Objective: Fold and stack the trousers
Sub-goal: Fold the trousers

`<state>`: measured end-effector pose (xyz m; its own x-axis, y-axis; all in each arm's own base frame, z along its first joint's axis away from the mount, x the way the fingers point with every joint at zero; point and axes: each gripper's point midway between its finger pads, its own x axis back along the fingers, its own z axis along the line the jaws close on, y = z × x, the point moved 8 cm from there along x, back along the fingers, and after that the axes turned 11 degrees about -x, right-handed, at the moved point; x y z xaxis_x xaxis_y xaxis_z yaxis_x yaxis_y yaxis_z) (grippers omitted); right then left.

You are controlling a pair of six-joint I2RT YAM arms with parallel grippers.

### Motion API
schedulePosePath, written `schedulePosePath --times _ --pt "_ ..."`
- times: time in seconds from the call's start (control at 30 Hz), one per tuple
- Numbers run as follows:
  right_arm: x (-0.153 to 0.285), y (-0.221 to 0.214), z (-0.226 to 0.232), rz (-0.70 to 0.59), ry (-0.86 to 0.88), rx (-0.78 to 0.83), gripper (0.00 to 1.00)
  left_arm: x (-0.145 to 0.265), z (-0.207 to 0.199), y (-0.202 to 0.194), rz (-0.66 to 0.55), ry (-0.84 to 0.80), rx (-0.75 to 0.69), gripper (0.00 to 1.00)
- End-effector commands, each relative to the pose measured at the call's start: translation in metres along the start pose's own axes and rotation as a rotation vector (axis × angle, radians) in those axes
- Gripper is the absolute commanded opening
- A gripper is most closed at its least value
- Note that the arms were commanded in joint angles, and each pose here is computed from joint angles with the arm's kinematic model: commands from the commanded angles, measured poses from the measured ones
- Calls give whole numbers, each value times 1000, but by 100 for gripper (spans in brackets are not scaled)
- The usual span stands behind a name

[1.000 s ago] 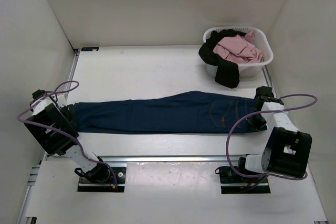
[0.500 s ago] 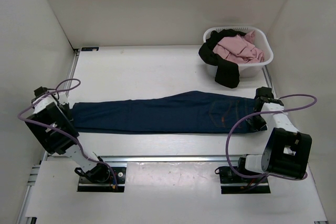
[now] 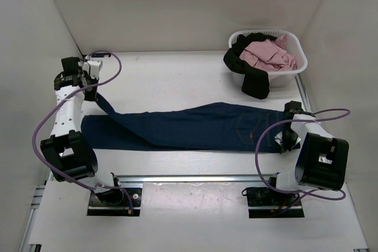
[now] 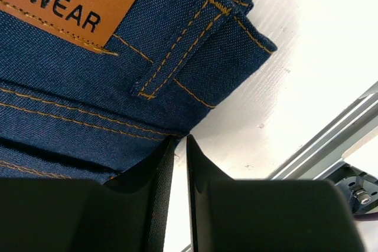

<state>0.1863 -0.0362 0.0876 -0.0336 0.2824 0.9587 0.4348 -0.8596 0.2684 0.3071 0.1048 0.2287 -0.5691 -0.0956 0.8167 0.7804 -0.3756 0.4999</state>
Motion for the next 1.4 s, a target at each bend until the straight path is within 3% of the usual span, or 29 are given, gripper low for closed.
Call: schedulePosePath --times 0.0,0.07,0.2,0.43,0.73,0.83,0.9,0.93,1.03,1.07,1.2,1.37 --pt "-16 -4 -5 -3 -59 9 19 27 14 20 -55 108 -29 14" --pt "-16 -4 -5 -3 -59 9 19 28 16 19 -42 124 -43 14" --pt "-16 -4 -5 -3 -59 9 19 9 5 -14 105 132 -31 14" --pt "-15 -3 -8 -1 -62 9 19 -12 10 -109 371 119 101 14" --pt "-14 -2 -14 1 -66 10 19 -36 5 -138 459 92 94 19" --pt "-12 2 -13 -9 -55 5 19 -40 2 -149 507 80 100 30" --pt "-6 5 -15 -13 -51 1 27 -40 4 -151 510 83 109 38" --pt "-2 9 -13 -20 -44 13 46 -40 2 -154 525 83 107 45" --pt "18 17 -16 -56 -19 19 83 -36 7 -161 548 105 130 50" --pt "27 20 -15 -70 -3 12 86 -37 8 -164 557 101 138 56" --pt "54 22 -22 -98 79 -86 95 -29 23 -171 583 154 168 61" --pt "51 25 -8 -52 269 -222 97 -22 25 -173 591 163 160 63"
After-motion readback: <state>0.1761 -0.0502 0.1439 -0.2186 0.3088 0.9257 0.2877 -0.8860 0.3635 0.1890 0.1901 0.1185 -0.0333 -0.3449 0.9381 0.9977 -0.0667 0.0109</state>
